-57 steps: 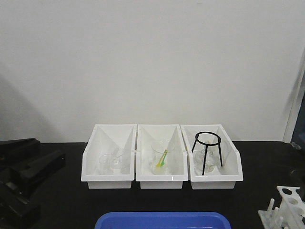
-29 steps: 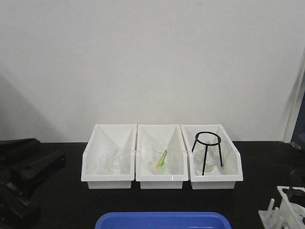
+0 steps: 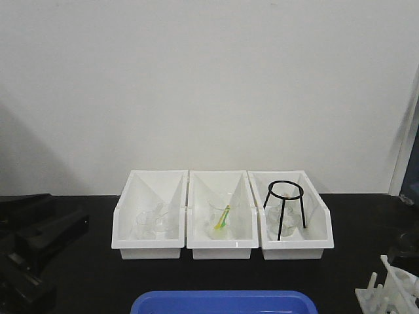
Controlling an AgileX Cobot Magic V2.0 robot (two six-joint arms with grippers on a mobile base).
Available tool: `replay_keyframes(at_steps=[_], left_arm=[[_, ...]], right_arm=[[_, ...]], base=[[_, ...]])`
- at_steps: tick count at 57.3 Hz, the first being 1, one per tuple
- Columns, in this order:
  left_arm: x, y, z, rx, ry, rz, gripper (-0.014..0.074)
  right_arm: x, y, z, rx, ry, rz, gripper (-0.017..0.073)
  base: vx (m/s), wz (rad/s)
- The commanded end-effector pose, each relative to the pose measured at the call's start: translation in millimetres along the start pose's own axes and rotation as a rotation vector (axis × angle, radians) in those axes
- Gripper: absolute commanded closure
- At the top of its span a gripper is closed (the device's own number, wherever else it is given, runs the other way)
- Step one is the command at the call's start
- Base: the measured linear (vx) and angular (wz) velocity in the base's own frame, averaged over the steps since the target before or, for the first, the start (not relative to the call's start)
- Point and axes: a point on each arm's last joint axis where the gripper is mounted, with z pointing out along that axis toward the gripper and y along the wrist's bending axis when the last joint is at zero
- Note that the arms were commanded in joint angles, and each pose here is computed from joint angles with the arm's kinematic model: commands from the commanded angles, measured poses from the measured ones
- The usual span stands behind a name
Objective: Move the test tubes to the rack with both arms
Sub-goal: 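Carry the tube with the right gripper toward the white rack, then lower the tube into a rack hole with the right gripper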
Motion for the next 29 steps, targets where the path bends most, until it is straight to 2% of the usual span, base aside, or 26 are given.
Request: replay_keyframes(at_steps=[1,29], left_arm=[[-18,0.5,-5,-0.004,-0.111,-0.002,0.0190],[-16,0.4,-5,-0.003,-0.094,-0.003,0.0190]], right_arm=[[-18,-0.9,4,0.004,-0.120,-0.010,0.0565],[17,-2.6,14,0.010,-0.030,-0.017,0.0565]], base=[[0.00,0.00],[0.00,0.00]])
